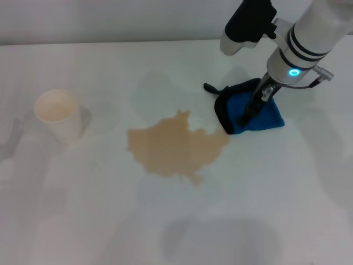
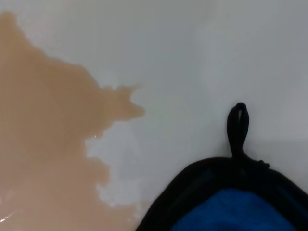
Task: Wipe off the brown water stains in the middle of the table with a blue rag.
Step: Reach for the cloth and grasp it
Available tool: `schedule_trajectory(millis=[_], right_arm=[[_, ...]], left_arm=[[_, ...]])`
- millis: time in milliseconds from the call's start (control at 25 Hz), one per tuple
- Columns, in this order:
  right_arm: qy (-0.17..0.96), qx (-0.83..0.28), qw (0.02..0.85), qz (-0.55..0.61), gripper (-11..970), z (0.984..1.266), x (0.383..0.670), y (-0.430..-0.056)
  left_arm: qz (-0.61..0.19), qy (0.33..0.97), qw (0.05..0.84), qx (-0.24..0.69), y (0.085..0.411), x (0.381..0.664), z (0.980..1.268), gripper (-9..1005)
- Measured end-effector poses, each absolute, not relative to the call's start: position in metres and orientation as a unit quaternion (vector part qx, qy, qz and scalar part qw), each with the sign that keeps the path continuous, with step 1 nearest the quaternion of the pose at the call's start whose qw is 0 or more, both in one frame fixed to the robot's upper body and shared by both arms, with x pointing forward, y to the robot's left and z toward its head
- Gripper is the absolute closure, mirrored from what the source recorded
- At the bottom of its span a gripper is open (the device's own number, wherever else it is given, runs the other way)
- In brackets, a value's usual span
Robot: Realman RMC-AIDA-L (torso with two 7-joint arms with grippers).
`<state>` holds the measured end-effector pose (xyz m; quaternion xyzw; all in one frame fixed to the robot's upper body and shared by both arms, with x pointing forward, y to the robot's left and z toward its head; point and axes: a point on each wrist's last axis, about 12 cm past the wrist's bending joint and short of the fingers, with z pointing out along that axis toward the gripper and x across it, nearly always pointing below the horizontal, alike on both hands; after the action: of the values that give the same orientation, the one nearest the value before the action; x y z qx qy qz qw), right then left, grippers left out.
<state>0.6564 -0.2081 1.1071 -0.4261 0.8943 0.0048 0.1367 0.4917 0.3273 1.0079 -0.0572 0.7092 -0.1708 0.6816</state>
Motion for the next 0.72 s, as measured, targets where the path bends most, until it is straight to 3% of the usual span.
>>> schedule_trajectory(millis=[520,720], right_arm=[[0.901,-0.413,0.137,0.012,220,1.1016,0.6536,-0.2129],[0.904,-0.405,0.133,0.020,276,1.1012,0.6523,-0.2137]], left_arm=[[-0.172,0.711,0.679,-0.058,0.3267,0.4909,1.0070,120],[-0.172,0.710,0.680,-0.058,0.3270,0.4913,1.0074,120]])
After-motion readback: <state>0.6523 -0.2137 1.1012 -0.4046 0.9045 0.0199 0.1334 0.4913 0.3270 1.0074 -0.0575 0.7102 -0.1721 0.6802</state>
